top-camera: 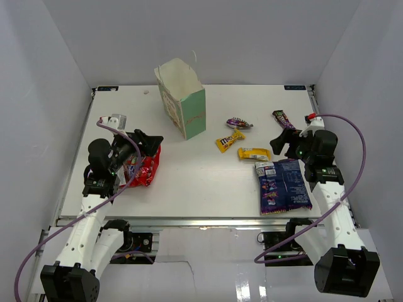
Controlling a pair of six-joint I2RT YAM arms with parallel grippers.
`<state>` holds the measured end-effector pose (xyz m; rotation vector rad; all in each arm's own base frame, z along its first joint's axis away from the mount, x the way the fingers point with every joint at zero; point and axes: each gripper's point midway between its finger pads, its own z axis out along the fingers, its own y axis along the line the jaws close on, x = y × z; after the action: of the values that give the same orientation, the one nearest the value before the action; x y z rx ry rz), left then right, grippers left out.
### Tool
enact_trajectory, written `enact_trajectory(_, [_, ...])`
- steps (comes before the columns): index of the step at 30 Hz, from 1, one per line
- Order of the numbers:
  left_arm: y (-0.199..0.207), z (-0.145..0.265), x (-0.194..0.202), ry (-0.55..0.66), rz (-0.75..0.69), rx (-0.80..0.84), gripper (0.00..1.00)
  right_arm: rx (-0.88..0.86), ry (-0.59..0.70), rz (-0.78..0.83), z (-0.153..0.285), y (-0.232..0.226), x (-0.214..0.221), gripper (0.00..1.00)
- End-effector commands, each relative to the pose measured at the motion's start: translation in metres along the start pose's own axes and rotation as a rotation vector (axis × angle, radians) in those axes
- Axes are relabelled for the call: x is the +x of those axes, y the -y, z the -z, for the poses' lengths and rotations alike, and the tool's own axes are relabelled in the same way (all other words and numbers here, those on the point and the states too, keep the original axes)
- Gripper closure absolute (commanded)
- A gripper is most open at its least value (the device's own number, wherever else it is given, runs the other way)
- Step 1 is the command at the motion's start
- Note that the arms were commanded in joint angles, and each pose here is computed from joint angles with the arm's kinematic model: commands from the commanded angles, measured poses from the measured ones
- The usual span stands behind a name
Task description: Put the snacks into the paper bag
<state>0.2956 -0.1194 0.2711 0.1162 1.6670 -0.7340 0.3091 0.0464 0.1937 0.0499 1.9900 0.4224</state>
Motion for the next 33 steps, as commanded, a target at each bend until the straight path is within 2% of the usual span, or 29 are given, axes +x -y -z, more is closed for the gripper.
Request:
enact_trajectory(1, [0.011,0.003,-0.015,0.024,-0.009,0.024,0.02,-0.068,0.068,0.015,0.005,-0.016,-0.023,0.1])
enact_trajectory(4, [0.011,0.003,-0.016,0.028,-0.009,0.024,0.02,-0.233,0.057,0.157,0.001,-0.035,-0.006,0.1])
enact_trajectory(5, [0.012,0.004,-0.016,0.028,-0.009,0.027,0.02,-0.361,0.039,0.211,0.005,-0.052,0.004,0.1])
enact_trajectory(6, [0.012,0.004,-0.017,0.029,-0.01,0.026,0.02,-0.448,0.026,0.353,0.003,-0.06,0.016,0.1])
enact_trajectory(8, [0.011,0.004,-0.015,0.028,-0.009,0.026,0.02,-0.645,-0.008,0.52,0.012,-0.086,0.033,0.1])
enact_trajectory(9, [0.011,0.004,-0.016,0.029,-0.008,0.024,0.02,-0.737,-0.018,0.715,0.012,-0.107,0.048,0.1])
enact_trajectory(10, [0.011,0.004,-0.016,0.028,-0.007,0.022,0.02,-0.717,-0.106,0.77,0.007,-0.105,0.061,0.1])
enact_trajectory(12, [0.011,0.003,-0.015,0.024,-0.007,0.027,0.02,-0.826,-0.168,0.96,0.005,-0.119,0.087,0.1])
enact_trajectory(15, [0.009,0.003,-0.014,0.024,-0.007,0.017,0.02,-0.91,-0.155,1.118,-0.001,-0.121,0.095,0.1])
enact_trajectory(17, [0.007,0.003,-0.014,0.021,-0.01,0.006,0.02,-1.001,-0.148,1.327,-0.006,-0.112,0.109,0.1])
enact_trajectory(18, [0.006,0.003,-0.014,0.019,-0.011,0.002,0.02,-1.038,-0.157,1.403,-0.011,-0.108,0.114,0.08])
enact_trajectory(19, [0.006,0.003,-0.013,0.017,-0.014,0.001,0.02,-1.081,-0.154,1.567,-0.013,-0.099,0.119,0.05])
enact_trajectory(20, [0.006,0.004,-0.014,0.021,-0.016,0.001,0.02,-1.086,-0.168,1.627,-0.019,-0.094,0.121,0.03])
enact_trajectory(22, [0.005,0.004,-0.014,0.023,-0.018,-0.006,0.02,-1.053,-0.229,1.682,-0.041,-0.085,0.119,0.0])
enact_trajectory(24, [0.005,0.004,-0.014,0.023,-0.02,-0.008,0.02,-1.037,-0.239,1.704,-0.064,-0.085,0.111,0.08])
enact_trajectory(28, [0.002,0.003,-0.013,0.017,-0.019,-0.016,0.02,-0.959,-0.154,1.772,-0.103,-0.096,0.086,0.1])
enact_trajectory(30, [0.001,0.002,-0.012,0.015,-0.021,-0.02,0.02,-0.958,-0.159,1.758,-0.119,-0.102,0.085,0.12])
enact_trajectory(31, [0.0,0.002,-0.012,0.016,-0.022,-0.024,0.02,-0.934,-0.133,1.768,-0.128,-0.11,0.069,0.14])
enact_trajectory(33, [-0.001,0.002,-0.012,0.015,-0.024,-0.03,0.02,-0.95,-0.194,1.729,-0.143,-0.112,0.079,0.19])
